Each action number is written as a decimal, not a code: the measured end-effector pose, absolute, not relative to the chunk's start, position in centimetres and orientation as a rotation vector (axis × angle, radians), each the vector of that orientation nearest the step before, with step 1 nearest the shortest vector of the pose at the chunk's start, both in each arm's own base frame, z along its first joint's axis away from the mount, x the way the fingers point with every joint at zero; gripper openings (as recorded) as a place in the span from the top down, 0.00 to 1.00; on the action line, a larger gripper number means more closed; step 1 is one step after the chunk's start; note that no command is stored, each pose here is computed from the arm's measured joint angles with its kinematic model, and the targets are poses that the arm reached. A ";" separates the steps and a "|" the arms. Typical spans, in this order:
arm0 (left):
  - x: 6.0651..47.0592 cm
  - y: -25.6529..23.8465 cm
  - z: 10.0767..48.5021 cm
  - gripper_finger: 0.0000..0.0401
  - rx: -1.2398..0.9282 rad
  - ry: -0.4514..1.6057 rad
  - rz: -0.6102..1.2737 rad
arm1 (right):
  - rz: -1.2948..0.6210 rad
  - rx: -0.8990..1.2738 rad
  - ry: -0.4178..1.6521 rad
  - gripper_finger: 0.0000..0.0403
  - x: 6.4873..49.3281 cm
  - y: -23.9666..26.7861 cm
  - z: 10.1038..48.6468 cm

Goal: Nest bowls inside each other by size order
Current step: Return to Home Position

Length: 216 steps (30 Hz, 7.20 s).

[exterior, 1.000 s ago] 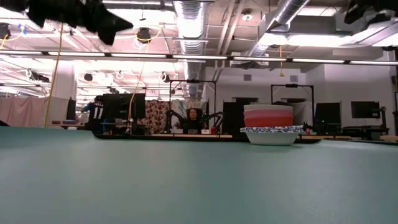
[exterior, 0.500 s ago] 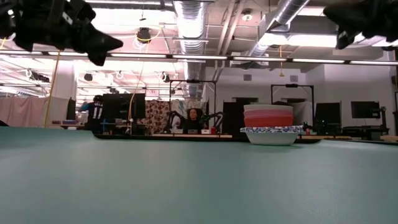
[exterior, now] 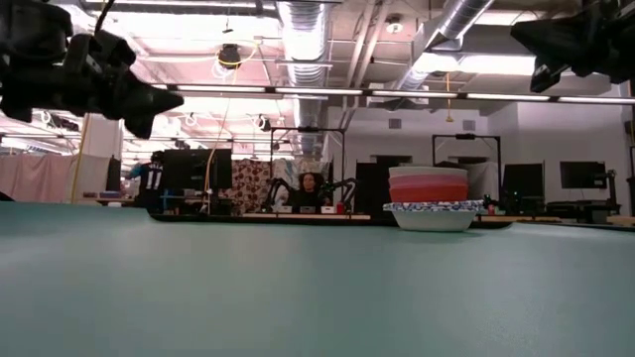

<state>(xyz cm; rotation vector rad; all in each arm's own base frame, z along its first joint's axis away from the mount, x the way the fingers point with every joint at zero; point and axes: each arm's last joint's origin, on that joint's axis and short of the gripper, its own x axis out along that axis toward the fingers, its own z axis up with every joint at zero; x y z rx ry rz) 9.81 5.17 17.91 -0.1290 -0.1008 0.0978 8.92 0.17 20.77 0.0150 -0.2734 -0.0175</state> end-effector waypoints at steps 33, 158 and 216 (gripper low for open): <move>10.5 2.4 16.6 1.00 -0.071 0.007 0.365 | -0.119 -0.016 -0.067 0.97 9.7 -0.1 17.2; 9.6 0.7 17.2 1.00 -0.107 -0.014 -0.022 | -0.121 0.031 -0.045 0.92 9.7 -0.1 16.9; 9.6 0.7 17.3 1.00 -0.107 -0.014 -0.022 | -0.120 0.031 -0.045 0.92 9.7 -0.1 16.9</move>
